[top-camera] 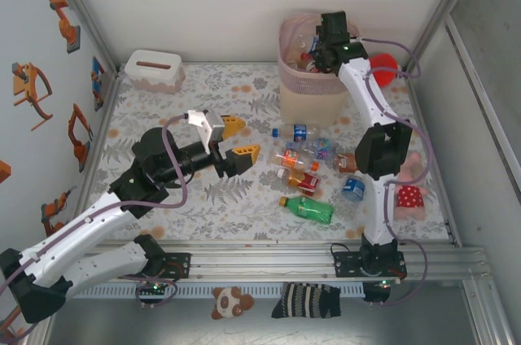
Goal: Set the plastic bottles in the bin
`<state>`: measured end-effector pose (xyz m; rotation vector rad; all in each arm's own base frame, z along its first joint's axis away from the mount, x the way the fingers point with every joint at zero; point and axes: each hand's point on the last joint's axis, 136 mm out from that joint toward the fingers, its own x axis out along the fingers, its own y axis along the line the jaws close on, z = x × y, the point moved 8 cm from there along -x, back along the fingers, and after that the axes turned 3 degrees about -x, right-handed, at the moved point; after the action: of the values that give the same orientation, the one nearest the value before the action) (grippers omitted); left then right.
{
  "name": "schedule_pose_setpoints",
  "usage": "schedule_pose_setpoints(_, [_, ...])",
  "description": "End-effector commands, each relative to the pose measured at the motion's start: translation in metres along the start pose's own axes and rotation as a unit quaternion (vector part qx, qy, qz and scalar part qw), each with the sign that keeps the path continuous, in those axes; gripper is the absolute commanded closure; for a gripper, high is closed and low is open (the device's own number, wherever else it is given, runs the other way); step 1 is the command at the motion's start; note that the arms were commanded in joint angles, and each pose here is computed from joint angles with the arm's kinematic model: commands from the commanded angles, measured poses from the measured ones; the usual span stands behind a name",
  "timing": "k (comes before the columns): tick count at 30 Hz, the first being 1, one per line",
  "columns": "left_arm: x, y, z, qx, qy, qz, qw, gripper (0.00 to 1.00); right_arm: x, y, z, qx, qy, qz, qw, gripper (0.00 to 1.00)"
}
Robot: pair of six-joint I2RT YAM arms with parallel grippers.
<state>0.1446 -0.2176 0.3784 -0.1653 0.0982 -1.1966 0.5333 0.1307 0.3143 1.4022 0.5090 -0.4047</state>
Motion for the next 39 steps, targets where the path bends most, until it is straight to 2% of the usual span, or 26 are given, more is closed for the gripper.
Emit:
schedule_pose_setpoints(1, [-0.004,0.0,0.001,0.008,-0.004,0.004,1.0,0.22,-0.037,0.016,0.01,0.012,-0.036,0.017,0.999,0.23])
schedule_pose_setpoints(12, [-0.003,0.001,0.001,0.0,-0.002,0.006,1.0,0.22,-0.08,0.034,0.015,0.008,-0.038,0.062,0.997,0.22])
schedule_pose_setpoints(17, [0.002,0.002,-0.002,-0.006,0.004,0.006,1.0,0.22,-0.081,0.053,0.008,-0.05,-0.011,0.127,0.991,0.24])
schedule_pose_setpoints(21, [0.005,0.003,-0.003,-0.009,0.01,0.006,1.0,0.22,-0.068,0.061,-0.004,-0.098,0.031,0.152,0.983,0.26])
schedule_pose_setpoints(32, [0.006,0.006,-0.007,-0.016,0.013,0.016,1.0,0.22,-0.01,0.074,-0.036,-0.123,0.118,0.244,0.955,0.28])
schedule_pose_setpoints(36, [0.008,0.008,-0.008,-0.017,0.012,0.018,1.0,0.22,0.003,0.075,-0.044,-0.126,0.127,0.264,0.948,0.28])
schedule_pose_setpoints(39, [0.009,0.008,-0.008,-0.017,0.012,0.021,1.0,0.22,0.011,0.069,-0.043,-0.131,0.119,0.253,0.951,0.28])
